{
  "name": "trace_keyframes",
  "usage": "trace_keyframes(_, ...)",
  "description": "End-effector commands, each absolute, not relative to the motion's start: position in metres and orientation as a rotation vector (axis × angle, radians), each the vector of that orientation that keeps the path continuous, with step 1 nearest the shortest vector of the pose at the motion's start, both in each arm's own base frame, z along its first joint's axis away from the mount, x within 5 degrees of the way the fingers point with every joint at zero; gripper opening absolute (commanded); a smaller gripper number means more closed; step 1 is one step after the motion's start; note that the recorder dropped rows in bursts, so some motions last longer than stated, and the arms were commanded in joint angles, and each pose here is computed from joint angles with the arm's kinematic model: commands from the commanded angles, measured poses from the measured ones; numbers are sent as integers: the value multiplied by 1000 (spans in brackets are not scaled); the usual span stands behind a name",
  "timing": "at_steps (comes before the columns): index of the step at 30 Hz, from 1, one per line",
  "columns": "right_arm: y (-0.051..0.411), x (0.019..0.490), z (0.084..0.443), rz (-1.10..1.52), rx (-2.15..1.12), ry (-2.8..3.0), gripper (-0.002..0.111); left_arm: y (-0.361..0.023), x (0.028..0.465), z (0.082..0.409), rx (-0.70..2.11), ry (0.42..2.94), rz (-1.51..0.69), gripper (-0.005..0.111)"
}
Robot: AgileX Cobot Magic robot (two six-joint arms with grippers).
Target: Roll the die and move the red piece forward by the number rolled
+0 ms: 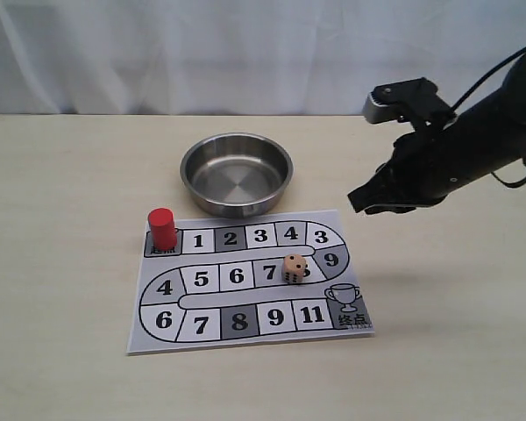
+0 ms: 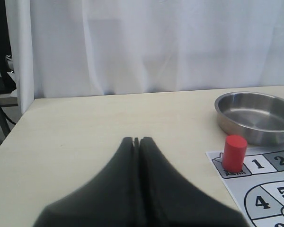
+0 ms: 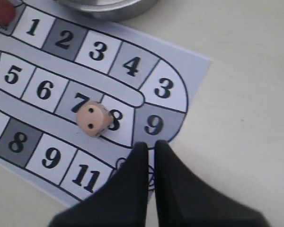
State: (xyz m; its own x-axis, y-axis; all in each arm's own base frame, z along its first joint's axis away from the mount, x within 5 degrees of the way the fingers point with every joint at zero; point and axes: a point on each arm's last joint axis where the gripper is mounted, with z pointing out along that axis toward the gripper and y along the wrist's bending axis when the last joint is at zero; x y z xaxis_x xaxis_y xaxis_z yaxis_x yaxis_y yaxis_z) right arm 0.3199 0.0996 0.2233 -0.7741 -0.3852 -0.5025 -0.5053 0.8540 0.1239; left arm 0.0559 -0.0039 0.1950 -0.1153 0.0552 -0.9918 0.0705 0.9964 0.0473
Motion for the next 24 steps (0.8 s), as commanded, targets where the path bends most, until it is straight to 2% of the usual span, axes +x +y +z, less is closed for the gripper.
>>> trace_keyframes(1, 130, 314, 216, 344, -775, 2526, 4, -4, 56, 195, 93, 1677, -15, 0)
trace_keyframes(8, 172, 308, 183, 296, -955, 2512, 4, -4, 56, 195, 93, 1677, -15, 0)
trace_keyframes(14, 167, 312, 148, 211, -959, 2653, 4, -4, 56, 195, 93, 1677, -15, 0)
trace_keyframes(24, 167, 310, 139, 211, -952, 2663, 4, -4, 56, 195, 93, 1677, -15, 0)
